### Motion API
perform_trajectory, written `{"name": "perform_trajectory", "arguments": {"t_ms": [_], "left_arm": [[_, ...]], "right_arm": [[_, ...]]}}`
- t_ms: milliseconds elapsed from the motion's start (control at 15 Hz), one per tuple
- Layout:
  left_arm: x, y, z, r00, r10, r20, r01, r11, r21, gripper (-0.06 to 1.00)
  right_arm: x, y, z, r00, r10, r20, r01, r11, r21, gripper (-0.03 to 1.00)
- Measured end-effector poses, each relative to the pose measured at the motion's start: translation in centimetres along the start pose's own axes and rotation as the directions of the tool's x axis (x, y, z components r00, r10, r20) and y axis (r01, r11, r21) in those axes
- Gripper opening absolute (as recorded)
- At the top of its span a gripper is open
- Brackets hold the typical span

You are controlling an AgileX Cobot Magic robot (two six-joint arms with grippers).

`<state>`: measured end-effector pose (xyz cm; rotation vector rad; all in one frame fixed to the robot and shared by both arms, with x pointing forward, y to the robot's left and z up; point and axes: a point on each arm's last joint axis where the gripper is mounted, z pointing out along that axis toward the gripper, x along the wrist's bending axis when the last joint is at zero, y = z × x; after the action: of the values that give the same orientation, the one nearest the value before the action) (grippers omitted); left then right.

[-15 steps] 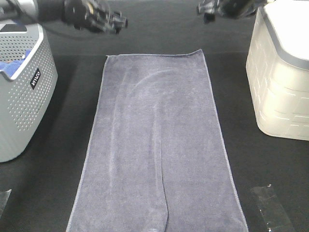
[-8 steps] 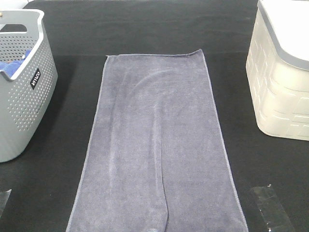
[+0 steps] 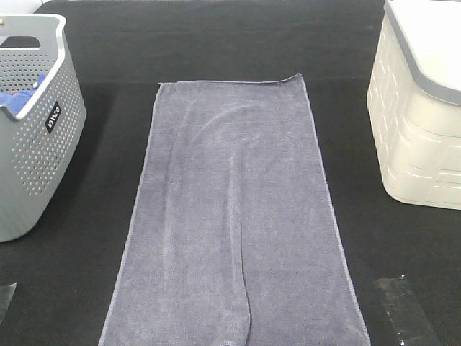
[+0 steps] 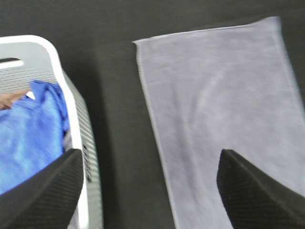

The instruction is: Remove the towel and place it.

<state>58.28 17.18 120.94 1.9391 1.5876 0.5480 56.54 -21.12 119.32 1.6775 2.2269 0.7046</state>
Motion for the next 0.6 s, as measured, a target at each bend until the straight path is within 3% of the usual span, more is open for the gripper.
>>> {"name": "perform_trajectory", "arguments": {"t_ms": [200, 400, 600], "left_arm": [[0.6, -4.4, -3.1, 1.0, -0.003, 0.023, 0.001, 0.998, 0.061, 0.73], [2.1, -12.4, -5.7, 1.0, 0.006, 0.004, -0.006, 0.987, 0.163, 0.73], [3.4, -19.3, -8.0, 1.0, 0.011, -0.005, -0.01, 0.983, 0.184, 0.73]], "right_arm": [[0.6, -5.5, -2.1, 0.999, 0.016, -0.03, -0.014, 0.998, 0.062, 0.76], [1.1, -13.2, -2.9, 0.997, 0.042, -0.065, -0.032, 0.988, 0.149, 0.76], [1.3, -20.1, -2.7, 0.996, 0.056, -0.069, -0.04, 0.977, 0.211, 0.76]]}}
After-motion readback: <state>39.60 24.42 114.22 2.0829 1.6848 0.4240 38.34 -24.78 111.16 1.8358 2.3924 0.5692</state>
